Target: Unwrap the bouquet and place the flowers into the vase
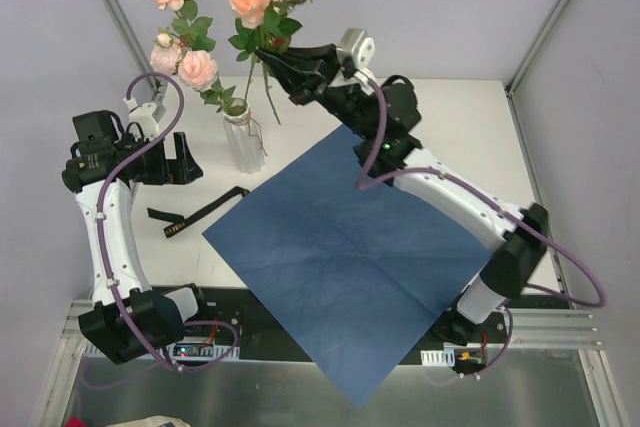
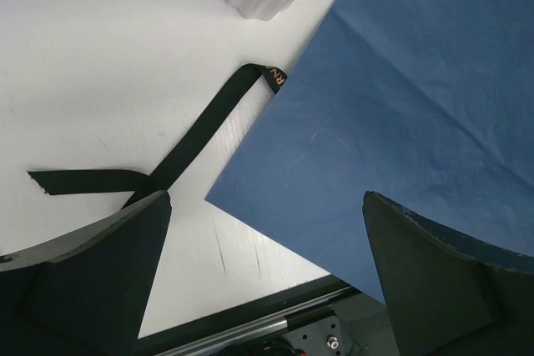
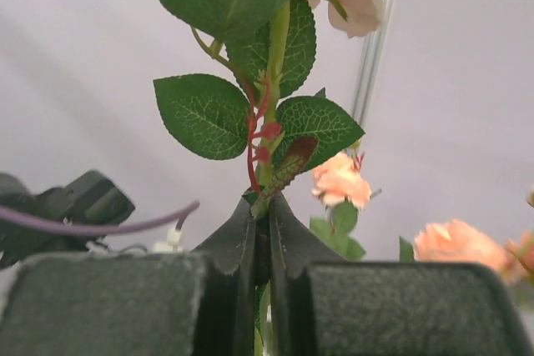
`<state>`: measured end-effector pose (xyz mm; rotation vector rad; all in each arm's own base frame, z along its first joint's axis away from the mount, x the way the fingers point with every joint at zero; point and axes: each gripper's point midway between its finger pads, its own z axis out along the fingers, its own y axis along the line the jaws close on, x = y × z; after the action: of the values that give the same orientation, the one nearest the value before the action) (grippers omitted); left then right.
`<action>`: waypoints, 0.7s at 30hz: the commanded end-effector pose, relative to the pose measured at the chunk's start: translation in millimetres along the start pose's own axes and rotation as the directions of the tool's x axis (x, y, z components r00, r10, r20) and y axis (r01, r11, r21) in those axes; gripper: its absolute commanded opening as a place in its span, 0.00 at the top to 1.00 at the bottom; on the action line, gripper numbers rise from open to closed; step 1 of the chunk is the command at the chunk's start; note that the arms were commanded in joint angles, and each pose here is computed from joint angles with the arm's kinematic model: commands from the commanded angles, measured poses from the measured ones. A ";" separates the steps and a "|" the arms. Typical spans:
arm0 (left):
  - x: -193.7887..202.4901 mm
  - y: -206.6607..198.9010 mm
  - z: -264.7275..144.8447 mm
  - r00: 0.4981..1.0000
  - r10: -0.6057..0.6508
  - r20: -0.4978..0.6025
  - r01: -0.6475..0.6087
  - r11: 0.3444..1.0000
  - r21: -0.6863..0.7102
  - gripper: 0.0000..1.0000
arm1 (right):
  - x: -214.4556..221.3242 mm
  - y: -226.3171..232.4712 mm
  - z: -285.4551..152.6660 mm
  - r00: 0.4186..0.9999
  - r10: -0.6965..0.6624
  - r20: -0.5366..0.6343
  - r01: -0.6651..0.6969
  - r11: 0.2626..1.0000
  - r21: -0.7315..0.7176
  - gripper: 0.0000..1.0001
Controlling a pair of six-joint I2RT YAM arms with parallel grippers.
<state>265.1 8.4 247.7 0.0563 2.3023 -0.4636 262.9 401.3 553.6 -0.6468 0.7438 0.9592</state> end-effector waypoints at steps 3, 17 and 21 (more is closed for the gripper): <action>-9.9 -4.0 -1.3 1.000 0.005 0.028 -0.005 1.000 0.028 0.01 | -55.3 -2.6 54.8 0.934 -0.029 0.356 0.050 0.997 -0.050 0.99; -15.4 0.3 -0.5 0.999 0.038 0.024 -0.039 0.999 0.026 0.01 | 15.8 -31.8 87.5 0.939 0.003 0.344 -0.009 1.000 0.016 0.99; -14.4 0.8 0.4 0.999 0.043 0.021 -0.044 0.999 0.028 0.01 | 34.7 -42.6 87.9 0.945 0.016 0.327 -0.033 0.999 0.044 0.99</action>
<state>271.2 11.5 243.0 0.0614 2.3211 -0.4722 336.3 485.9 560.4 -0.5065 0.5579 1.0316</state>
